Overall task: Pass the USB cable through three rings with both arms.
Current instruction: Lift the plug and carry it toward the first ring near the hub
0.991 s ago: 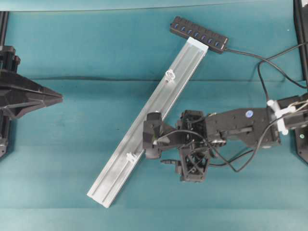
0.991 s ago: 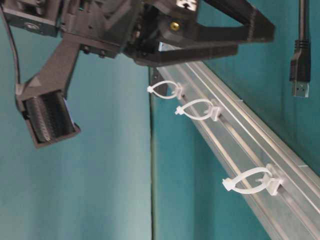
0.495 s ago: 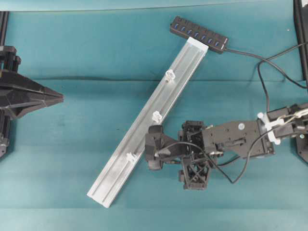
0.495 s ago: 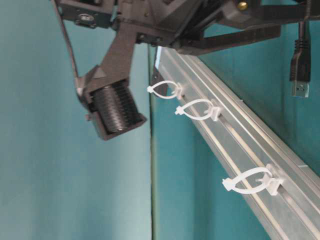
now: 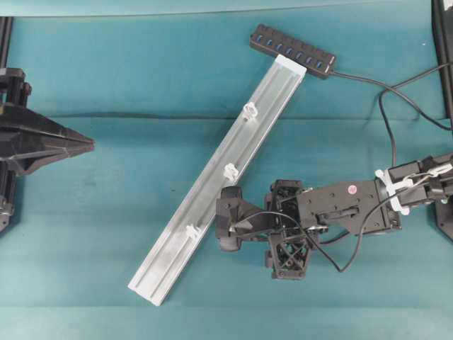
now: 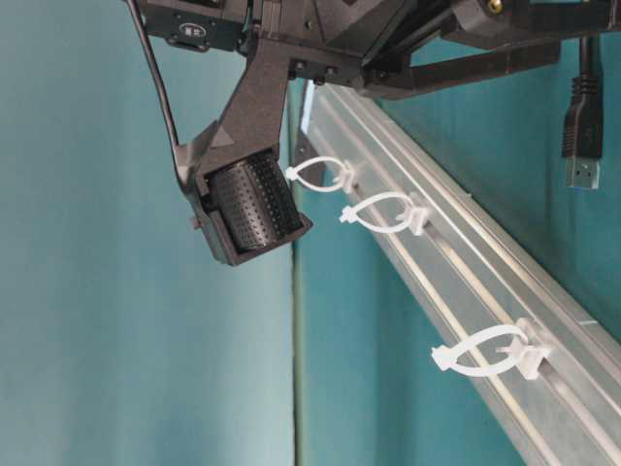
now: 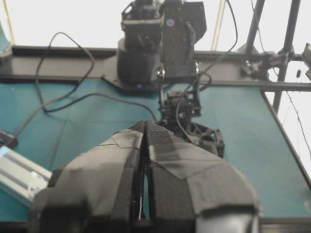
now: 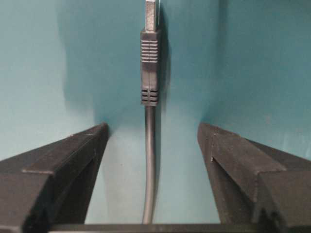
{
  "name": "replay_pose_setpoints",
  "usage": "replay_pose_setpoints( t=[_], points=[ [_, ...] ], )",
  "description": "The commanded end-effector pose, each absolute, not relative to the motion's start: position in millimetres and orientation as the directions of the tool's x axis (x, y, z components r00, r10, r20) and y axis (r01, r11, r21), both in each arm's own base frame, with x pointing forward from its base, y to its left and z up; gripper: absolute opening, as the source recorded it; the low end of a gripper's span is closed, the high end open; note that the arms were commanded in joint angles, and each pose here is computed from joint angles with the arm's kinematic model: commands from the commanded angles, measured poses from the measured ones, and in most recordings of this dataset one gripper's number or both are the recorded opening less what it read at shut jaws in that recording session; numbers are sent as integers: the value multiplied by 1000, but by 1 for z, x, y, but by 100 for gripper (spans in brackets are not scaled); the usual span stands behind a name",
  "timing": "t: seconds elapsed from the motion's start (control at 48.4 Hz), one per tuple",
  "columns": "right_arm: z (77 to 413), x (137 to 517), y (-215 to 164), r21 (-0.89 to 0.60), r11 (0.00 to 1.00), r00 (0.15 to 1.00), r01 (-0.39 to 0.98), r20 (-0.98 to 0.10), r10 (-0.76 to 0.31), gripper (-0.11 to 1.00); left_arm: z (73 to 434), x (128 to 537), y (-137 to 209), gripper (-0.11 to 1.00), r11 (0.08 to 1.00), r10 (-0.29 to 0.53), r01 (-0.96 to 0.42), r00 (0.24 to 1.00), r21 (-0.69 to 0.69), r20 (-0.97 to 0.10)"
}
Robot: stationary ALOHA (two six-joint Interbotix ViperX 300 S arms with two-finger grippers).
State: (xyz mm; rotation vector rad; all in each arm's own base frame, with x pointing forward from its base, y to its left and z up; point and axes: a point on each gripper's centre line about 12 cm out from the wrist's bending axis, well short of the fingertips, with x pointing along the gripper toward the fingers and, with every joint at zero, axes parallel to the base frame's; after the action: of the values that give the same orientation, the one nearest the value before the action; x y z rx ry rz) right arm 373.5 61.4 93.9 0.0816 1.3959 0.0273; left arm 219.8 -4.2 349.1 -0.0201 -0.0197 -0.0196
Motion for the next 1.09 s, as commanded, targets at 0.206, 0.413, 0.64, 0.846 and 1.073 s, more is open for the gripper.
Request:
replay_pose_setpoints(
  t=[0.206, 0.413, 0.64, 0.846, 1.073],
  points=[
    [86, 376, 63, 77, 996, 171, 39, -983, 70, 57, 358, 222, -4, -1, 1000, -18, 19, 999, -17, 43],
    [83, 379, 67, 76, 997, 166, 32, -984, 70, 36, 360, 221, -4, -1, 1000, -18, 19, 999, -17, 49],
    [82, 377, 74, 76, 997, 157, 18, -985, 72, 20, 362, 219, -4, -1, 1000, -18, 19, 998, -18, 57],
    [83, 377, 74, 74, 997, 148, 17, -986, 70, 10, 361, 220, -4, -1, 1000, -18, 19, 998, -20, 54],
    [98, 382, 67, 76, 997, 166, 19, -984, 72, 10, 360, 220, -4, -1, 999, -18, 20, 999, -34, 51]
  ],
)
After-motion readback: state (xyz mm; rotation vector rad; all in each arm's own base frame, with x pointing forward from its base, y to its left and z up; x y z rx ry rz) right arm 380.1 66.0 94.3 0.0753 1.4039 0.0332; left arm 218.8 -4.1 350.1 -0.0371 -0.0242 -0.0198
